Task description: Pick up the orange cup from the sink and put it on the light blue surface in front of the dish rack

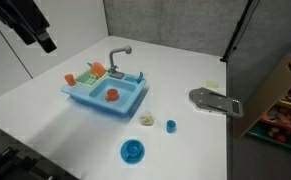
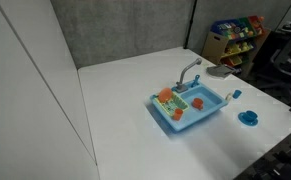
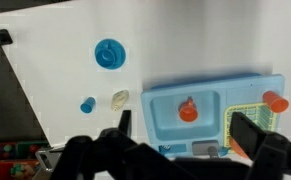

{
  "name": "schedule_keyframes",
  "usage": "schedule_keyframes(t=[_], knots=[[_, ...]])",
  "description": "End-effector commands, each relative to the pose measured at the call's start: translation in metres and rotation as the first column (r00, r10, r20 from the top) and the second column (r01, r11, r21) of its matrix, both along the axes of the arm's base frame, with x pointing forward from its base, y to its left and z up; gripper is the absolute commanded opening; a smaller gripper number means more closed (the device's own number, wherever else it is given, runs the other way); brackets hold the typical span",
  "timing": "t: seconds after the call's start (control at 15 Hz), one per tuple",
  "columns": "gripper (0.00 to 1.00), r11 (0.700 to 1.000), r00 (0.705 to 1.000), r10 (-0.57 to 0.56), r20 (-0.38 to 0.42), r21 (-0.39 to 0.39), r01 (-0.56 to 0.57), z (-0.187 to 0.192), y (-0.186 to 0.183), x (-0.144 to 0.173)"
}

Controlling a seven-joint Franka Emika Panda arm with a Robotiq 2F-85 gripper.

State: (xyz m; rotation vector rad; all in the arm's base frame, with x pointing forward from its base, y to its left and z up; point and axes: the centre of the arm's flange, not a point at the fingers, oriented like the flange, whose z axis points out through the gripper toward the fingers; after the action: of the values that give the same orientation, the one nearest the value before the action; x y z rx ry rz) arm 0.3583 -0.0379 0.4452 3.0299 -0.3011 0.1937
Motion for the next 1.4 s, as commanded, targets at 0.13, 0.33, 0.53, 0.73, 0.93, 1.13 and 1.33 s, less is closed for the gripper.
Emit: schedule_keyframes(t=[0.13, 0.33, 0.53, 0.73, 0.93, 1.13, 1.33], knots=[[1.0, 0.999, 0.997, 0.049, -0.06, 0.008, -0.049, -0.004, 0.008, 0.046], [1.0, 0.998, 0.994, 0.064, -0.084, 0.019, -0.063, -0.019, 0.013, 0.063], [1.0, 0.997, 0.993, 0.07, -0.098, 0.032, -0.067, -0.039, 0.018, 0.081], [1.0, 0.998, 0.993, 0.067, -0.1, 0.027, -0.064, -0.058, 0.021, 0.098], [1.0, 0.998, 0.994, 0.059, -0.097, 0.028, -0.057, -0.076, 0.022, 0.114], [1.0, 0.998, 0.993, 0.057, -0.106, 0.035, -0.054, -0.091, 0.026, 0.129], [1.0, 0.998, 0.992, 0.055, -0.117, 0.038, -0.051, -0.102, 0.029, 0.14]])
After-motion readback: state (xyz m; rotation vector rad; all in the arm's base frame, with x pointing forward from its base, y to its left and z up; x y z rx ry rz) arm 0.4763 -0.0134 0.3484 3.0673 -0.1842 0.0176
